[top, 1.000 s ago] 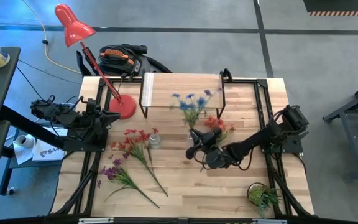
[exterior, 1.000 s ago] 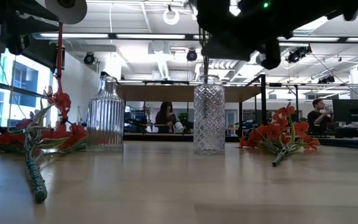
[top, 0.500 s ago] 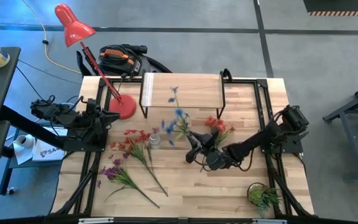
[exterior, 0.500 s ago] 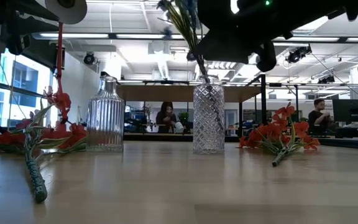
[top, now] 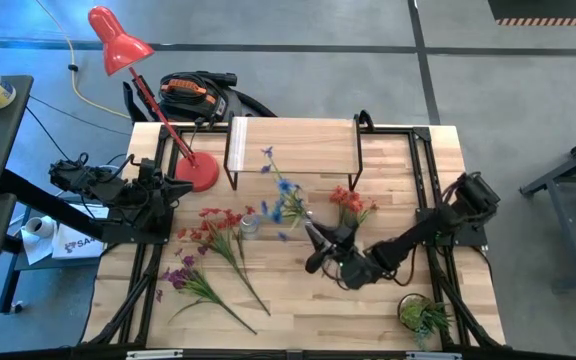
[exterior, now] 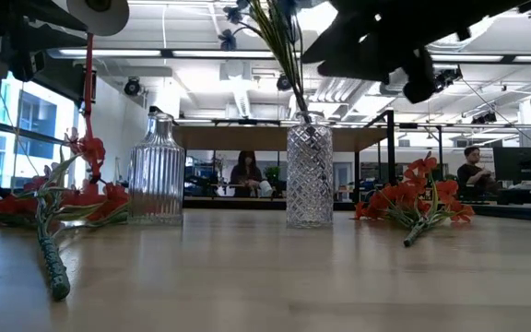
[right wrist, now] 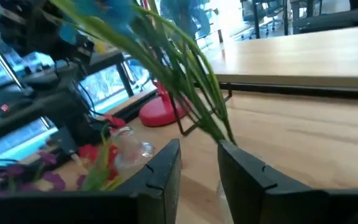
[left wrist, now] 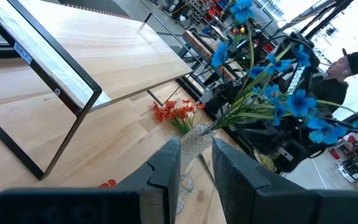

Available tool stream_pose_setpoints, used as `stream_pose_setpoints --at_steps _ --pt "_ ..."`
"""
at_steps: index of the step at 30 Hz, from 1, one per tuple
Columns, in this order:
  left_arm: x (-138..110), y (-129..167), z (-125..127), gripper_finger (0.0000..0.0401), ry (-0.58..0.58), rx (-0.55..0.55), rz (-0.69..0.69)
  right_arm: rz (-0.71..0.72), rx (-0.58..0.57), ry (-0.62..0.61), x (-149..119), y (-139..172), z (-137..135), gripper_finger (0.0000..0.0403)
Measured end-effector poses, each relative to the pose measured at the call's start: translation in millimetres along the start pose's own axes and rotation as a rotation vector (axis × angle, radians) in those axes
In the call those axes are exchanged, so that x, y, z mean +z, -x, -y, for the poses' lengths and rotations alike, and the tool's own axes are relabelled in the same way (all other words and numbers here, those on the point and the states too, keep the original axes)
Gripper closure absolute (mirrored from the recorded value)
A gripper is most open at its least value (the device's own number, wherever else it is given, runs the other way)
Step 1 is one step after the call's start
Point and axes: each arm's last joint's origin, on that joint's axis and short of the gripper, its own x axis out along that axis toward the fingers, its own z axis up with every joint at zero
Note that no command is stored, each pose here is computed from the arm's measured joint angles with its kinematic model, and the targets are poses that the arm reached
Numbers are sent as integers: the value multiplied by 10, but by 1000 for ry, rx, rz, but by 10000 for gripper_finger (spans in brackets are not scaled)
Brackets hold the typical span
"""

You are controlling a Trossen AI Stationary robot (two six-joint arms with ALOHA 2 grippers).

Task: Pick and place flowers into a vace then onto a shelf
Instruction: Put the right orange flowers into the right transparent flower vase

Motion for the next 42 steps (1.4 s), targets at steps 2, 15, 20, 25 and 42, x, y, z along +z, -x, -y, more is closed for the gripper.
stream_pose_setpoints --at_steps 2,15,20,25,42 --pt "0 0 0 274 0 -1 -1 -6 7 -21 -30 86 -9 304" --pt "0 0 0 274 2 1 1 -314 153 -284 -99 -105 30 304" --pt "0 0 0 274 2 1 1 -557 143 -273 -265 17 114 304" --pt "-1 0 1 274 3 -3 -3 -865 95 -228 -421 210 222 305" --pt "-1 0 0 274 2 -1 -2 -1018 -138 -267 -167 327 457 304"
